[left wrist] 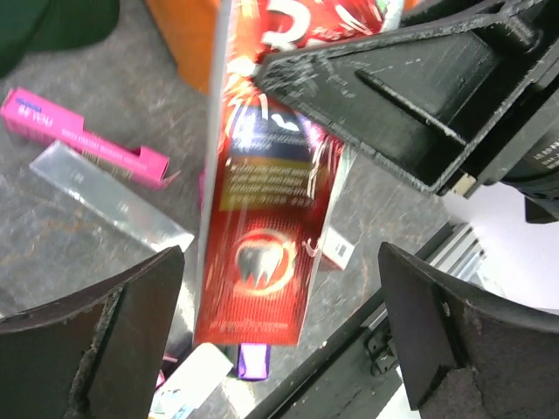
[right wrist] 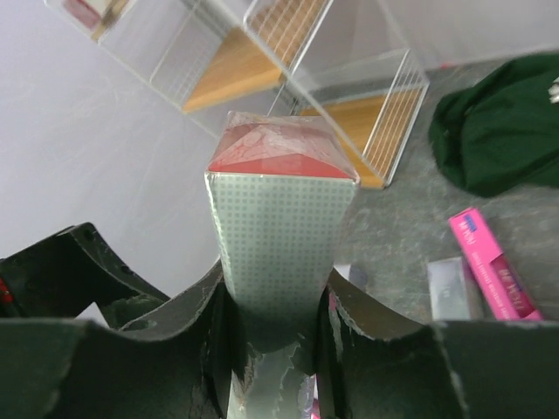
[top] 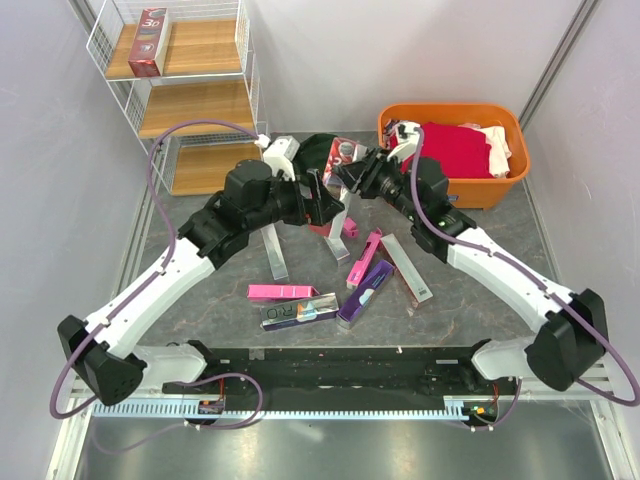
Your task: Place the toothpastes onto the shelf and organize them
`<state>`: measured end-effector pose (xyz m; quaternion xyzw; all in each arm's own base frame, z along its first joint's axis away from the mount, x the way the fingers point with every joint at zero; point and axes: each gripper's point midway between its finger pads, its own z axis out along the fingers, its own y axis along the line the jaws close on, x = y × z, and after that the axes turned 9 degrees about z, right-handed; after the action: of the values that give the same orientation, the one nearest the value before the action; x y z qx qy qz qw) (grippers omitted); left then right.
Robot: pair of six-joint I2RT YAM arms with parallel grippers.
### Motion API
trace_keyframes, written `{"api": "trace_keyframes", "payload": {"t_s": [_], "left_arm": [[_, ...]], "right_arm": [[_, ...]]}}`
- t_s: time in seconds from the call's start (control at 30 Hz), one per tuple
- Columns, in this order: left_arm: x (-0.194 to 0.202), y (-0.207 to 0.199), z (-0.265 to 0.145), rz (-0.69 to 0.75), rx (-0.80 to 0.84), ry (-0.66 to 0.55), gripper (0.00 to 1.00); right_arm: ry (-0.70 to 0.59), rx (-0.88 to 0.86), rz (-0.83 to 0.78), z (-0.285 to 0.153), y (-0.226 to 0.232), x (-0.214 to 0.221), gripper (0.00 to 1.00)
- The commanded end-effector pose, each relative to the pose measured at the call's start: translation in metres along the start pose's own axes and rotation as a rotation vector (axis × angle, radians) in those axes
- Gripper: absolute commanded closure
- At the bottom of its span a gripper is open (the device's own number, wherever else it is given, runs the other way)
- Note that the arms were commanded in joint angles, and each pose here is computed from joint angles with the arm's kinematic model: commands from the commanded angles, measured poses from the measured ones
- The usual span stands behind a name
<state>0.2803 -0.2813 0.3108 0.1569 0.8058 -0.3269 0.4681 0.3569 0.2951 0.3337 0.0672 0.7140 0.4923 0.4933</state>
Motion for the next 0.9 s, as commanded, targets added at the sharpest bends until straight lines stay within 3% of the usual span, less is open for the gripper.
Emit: {"api": "trace_keyframes", "payload": {"t_s": [0.0,0.13,0.23,0.27,0.33,0.53,0.63,0.87], "left_arm": [[-0.060,-0.023,-0.025,-0.001,0.081,-0.193,0.00],[-0.088,-0.028,-0.040,-0.057,0.203,-0.293,0.00],[-0.086,-0.023,-0.045,-0.161,0.315,-0.283,0.00],[-0.099,-0.029,-0.051,-0.156,0.377,-0.343,0.00],[-0.095,-0.030,-0.052,-0.219,0.453,-0.326,0.00],[-0.099,-0.051,-0.058,-0.236,0.639,-0.344,0.00],[-0.100,-0.062,-0.064,-0.225,0.737,-0.348,0.00],[-0.093,-0.080,-0.068,-0.163,0.856,-0.322,0.00]], "right_arm": [[-0.237,-0.040,-0.042,-0.030,0.033,-0.066,0.61],[-0.374,-0.042,-0.042,-0.051,0.045,-0.101,0.61],[-0.473,-0.069,-0.029,-0.070,0.059,-0.124,0.61],[-0.499,-0.073,-0.024,-0.074,0.061,-0.129,0.61],[-0.561,-0.113,-0.016,-0.089,0.075,-0.143,0.61],[-0.711,-0.213,0.041,-0.134,0.102,-0.172,0.59],[-0.761,-0.272,0.068,-0.152,0.115,-0.182,0.57],[-0.735,-0.373,0.112,-0.164,0.141,-0.185,0.55]]}}
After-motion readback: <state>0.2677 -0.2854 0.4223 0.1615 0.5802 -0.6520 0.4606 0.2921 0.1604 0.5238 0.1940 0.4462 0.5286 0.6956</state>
